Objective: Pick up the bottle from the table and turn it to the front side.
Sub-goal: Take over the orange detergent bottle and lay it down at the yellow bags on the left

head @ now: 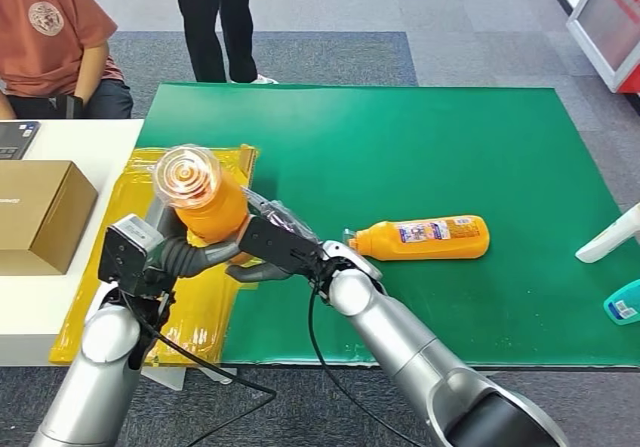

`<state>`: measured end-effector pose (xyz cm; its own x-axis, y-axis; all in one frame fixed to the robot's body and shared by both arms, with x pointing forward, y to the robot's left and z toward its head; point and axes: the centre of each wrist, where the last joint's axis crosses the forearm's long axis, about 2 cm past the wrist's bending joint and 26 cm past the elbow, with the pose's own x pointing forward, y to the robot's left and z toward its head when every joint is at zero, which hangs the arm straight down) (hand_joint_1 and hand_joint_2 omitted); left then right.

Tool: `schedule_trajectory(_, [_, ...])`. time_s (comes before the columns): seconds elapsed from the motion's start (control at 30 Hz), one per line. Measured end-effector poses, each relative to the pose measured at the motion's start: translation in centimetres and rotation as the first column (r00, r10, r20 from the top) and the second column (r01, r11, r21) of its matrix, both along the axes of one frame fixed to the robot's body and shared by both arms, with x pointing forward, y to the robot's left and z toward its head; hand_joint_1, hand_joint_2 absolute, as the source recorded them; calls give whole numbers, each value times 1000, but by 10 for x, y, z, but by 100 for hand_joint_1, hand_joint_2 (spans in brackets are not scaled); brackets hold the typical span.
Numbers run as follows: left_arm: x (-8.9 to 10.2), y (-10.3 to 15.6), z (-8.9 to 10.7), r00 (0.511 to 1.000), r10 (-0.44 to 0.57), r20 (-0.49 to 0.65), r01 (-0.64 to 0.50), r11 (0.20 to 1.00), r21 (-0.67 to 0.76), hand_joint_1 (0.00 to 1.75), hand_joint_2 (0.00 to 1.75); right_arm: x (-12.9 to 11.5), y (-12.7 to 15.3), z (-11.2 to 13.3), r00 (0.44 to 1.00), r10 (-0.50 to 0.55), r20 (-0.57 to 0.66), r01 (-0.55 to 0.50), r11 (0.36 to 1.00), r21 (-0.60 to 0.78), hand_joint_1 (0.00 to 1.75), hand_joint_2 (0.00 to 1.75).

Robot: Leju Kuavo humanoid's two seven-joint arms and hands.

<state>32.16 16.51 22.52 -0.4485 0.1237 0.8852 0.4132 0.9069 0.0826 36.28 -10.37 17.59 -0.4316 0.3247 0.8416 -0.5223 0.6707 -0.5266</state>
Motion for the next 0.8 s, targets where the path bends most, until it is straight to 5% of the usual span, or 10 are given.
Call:
schedule_trajectory(0.27, [3, 13, -2, 975, 211, 66, -218, 969, 117, 175, 175, 3, -12, -6, 995, -92, -29, 92, 996, -10, 0, 175])
schedule_trajectory(0.47, [9, 41, 3, 835, 482, 266, -550, 756, 355, 175, 175, 5, -29, -2, 981, -190, -27, 190, 982, -14, 0, 175])
schedule_trajectory(0.67, [15, 71, -2, 719, 595, 359, -693, 577, 432, 175, 175, -1, -37, 12, 984, -177, 13, 177, 983, 49, 0, 175])
schedule_trajectory(0.8, [17, 82, -9, 687, 619, 380, -721, 513, 466, 175, 175, -7, -37, 19, 987, -158, 37, 155, 985, 77, 0, 175])
